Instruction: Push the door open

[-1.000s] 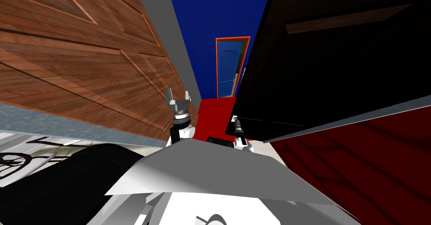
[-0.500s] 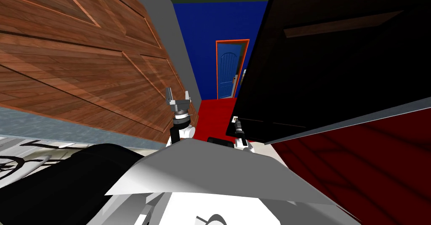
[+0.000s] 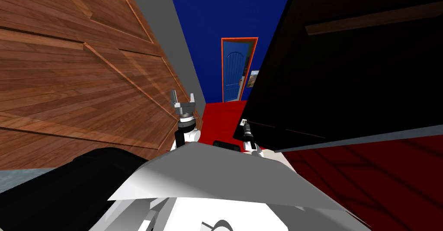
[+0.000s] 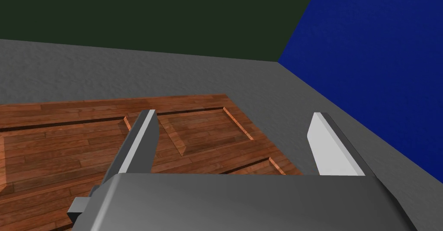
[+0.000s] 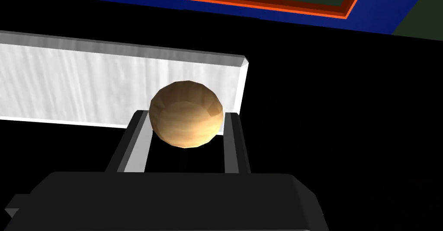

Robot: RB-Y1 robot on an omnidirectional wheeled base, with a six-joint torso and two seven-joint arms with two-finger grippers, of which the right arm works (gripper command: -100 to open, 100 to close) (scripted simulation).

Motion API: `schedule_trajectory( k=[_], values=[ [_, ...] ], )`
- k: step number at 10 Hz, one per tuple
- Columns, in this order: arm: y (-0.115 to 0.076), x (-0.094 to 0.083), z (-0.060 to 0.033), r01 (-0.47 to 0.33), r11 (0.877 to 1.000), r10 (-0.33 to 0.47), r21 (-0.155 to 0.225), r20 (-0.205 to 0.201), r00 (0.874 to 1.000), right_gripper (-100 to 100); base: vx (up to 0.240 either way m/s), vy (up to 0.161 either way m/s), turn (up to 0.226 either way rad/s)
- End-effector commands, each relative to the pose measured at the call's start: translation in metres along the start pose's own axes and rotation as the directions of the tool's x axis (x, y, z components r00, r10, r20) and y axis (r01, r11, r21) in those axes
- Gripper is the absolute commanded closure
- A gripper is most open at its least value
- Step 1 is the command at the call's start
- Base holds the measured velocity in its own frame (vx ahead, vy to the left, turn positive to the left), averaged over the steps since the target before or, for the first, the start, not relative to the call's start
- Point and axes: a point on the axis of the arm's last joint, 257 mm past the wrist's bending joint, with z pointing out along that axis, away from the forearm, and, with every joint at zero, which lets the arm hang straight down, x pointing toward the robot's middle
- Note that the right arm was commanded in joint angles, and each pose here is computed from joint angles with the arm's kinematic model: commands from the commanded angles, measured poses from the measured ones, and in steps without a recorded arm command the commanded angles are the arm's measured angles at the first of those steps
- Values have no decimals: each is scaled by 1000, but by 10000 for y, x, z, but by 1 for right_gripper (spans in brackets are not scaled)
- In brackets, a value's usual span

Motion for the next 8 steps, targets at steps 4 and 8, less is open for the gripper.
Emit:
schedule_trajectory(
  k=[4,8],
  values=[
    [38,-345,-13,9,1000,-8,-6,59,998,-100,100,43,-83],
    [36,-324,-26,-21,1000,22,-6,79,997,-100,-216,126,-63]
  ],
)
